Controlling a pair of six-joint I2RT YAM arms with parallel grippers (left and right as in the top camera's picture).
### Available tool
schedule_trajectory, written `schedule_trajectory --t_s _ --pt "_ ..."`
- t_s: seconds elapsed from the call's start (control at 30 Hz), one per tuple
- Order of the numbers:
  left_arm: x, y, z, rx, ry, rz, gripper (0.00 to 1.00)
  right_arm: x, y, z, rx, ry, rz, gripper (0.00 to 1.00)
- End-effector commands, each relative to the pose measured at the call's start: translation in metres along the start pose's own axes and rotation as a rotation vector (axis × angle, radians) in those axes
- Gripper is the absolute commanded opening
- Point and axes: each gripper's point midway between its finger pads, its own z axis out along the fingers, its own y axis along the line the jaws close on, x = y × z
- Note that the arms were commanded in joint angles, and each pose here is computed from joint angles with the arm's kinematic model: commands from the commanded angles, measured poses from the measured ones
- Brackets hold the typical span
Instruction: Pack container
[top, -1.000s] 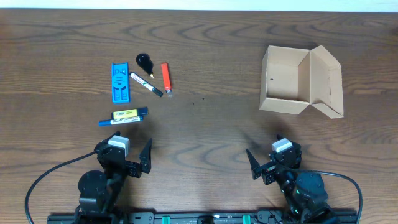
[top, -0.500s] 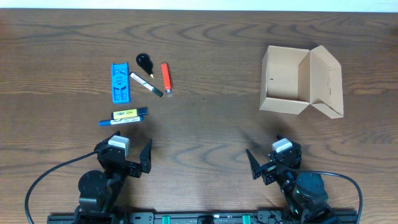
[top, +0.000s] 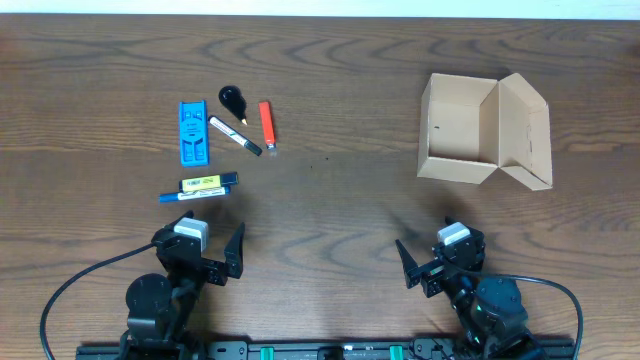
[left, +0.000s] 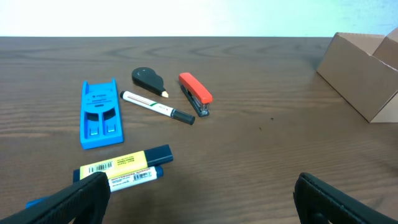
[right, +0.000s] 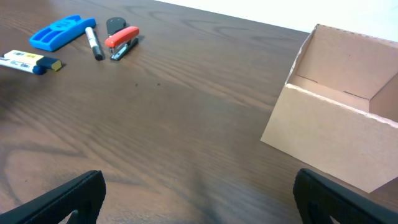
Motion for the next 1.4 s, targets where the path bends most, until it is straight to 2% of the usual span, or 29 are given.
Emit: schedule_trajectory --t_s 0.0,0.2,0.33,0.43,0.67,0.8,0.93,1.17,1.37 --pt "0.01 0.002 0.003 -0.001 0.019 0.012 0.95 0.0 -0.001 0.0 0.004 -0.006 -0.009 0.99" --pt "0.01 0.002 0.003 -0.001 0.019 0.012 0.95 0.0 0.0 0.0 -0.002 -0.007 0.009 0.99" --pt "0.01 0.002 0.003 -0.001 0.019 0.012 0.95 -0.005 0.005 0.0 -0.038 -0.021 0.325 0.99" --pt "0.01 0.002 0.003 -0.001 0.019 0.012 0.95 -0.021 0.005 -0.001 -0.053 -0.084 0.431 0.99" --pt "0.01 0.002 0.003 -0.001 0.019 0.012 0.95 -0.031 0.002 -0.002 -0.046 -0.081 0.452 0.99" --pt "0.01 0.002 0.003 -0.001 0.019 0.011 0.95 -0.063 -0.015 -0.009 0.043 -0.065 0.388 0.99" --pt "0.01 0.002 0.003 -0.001 0.019 0.012 0.95 -0.097 -0.04 -0.004 0.152 0.036 0.309 0.99" --pt "0.01 0.002 0.003 -0.001 0.019 0.011 0.95 -0.136 -0.071 0.04 0.222 0.18 0.222 0.99" --pt "0.01 0.002 0.003 -0.001 0.019 0.012 0.95 -0.122 -0.093 0.099 0.25 0.343 0.239 0.99"
